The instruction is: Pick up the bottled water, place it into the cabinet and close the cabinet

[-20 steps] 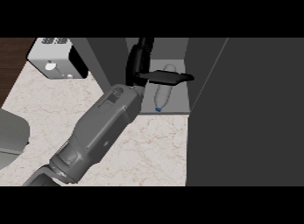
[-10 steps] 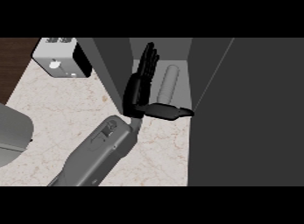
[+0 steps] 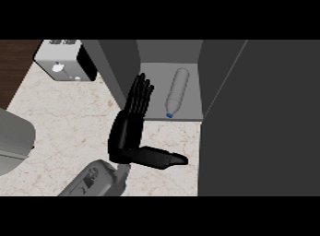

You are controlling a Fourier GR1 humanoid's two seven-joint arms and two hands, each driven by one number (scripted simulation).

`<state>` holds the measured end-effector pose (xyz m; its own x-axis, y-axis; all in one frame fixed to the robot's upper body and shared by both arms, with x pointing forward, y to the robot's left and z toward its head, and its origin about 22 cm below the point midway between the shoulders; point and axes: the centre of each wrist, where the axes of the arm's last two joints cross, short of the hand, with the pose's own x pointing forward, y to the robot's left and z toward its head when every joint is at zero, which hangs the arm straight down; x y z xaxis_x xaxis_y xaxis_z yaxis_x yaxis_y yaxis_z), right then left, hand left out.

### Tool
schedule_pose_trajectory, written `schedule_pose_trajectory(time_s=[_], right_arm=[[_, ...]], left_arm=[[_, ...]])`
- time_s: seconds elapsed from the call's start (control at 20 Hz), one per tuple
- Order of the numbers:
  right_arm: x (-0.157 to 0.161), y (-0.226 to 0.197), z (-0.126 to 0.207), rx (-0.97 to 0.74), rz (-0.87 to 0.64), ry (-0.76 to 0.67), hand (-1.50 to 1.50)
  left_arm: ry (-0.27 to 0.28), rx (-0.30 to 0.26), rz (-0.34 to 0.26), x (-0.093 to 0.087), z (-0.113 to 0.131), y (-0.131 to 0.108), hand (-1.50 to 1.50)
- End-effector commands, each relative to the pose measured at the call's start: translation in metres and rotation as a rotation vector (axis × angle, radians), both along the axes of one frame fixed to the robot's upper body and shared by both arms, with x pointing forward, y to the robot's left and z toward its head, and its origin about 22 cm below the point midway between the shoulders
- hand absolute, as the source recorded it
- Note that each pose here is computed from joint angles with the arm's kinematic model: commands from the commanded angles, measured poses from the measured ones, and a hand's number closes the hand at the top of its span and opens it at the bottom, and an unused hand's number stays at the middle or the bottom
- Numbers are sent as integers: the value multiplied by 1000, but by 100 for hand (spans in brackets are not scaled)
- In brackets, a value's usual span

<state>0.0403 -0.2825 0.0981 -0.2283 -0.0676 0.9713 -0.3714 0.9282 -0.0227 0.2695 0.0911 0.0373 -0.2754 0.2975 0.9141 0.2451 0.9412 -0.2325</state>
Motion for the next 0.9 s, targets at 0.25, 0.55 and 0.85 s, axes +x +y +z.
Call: schedule_pose_trajectory(time_s=[0.25,0.55,0.85], right_arm=[[-3,30,48,-118,250,-22,150],[-4,50,55,-86,318,10,150],[5,83,56,-98,363,-15,150]], left_arm=[[12,4,34,-49,-3,53,-150],[1,-8,55,-72,5,77,-150],[-8,-27,85,-87,8,95,-150]])
